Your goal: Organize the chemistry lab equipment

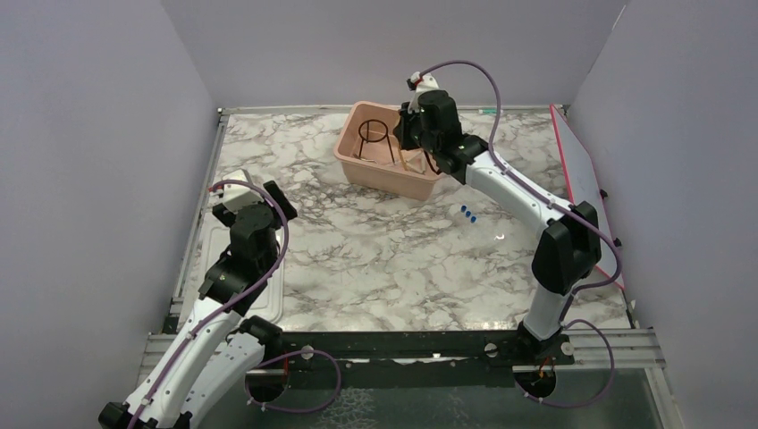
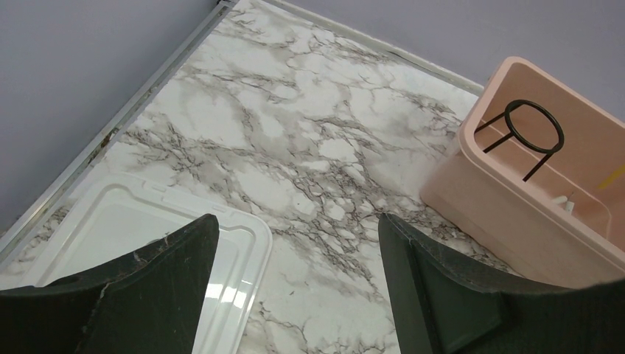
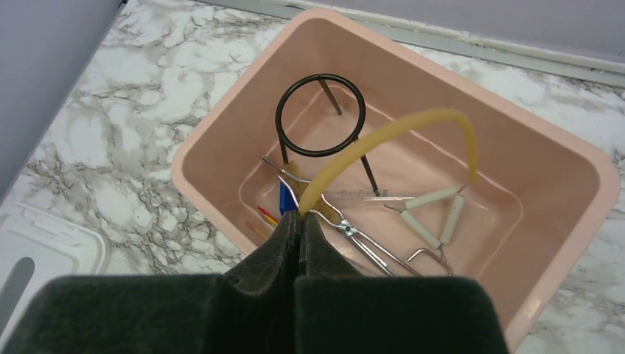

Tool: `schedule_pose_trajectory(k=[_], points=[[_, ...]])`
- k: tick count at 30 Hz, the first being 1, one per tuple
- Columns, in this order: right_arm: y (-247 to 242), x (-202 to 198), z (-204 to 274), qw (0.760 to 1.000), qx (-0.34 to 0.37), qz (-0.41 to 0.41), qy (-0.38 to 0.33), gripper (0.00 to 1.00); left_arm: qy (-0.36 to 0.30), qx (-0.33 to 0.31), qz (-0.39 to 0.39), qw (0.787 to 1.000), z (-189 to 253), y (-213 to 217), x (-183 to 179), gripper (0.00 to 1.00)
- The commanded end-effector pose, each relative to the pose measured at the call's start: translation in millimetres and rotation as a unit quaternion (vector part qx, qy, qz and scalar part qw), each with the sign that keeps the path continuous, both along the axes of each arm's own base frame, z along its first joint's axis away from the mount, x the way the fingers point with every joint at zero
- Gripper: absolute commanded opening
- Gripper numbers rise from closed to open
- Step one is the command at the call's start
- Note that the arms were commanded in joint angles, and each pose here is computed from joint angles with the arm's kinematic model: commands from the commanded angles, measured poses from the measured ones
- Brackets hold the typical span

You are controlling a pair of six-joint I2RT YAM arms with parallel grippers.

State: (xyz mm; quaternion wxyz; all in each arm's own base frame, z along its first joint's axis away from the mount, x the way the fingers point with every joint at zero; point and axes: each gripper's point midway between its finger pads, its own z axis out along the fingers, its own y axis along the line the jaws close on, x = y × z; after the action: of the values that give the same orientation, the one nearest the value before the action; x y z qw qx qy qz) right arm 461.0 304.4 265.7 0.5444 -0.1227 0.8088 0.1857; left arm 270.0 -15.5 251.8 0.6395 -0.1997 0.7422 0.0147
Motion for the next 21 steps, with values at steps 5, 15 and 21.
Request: schedule_pose_trajectory(k=[5,15,21], points=[[-17,17,-27,0.998,0.011,-0.053,0.028,0.01,-0.010,-0.005,-0.012,1.000,3,-4,4,0.82],[-26,44,-87,0.991,-0.027,-0.084,0.097,0.10,-0.004,-0.001,-0.019,1.000,-2,-8,7,0.82],[-22,49,-71,0.993,-0.015,-0.082,0.089,0.31,0.021,0.009,-0.029,0.999,-13,-14,15,0.82]])
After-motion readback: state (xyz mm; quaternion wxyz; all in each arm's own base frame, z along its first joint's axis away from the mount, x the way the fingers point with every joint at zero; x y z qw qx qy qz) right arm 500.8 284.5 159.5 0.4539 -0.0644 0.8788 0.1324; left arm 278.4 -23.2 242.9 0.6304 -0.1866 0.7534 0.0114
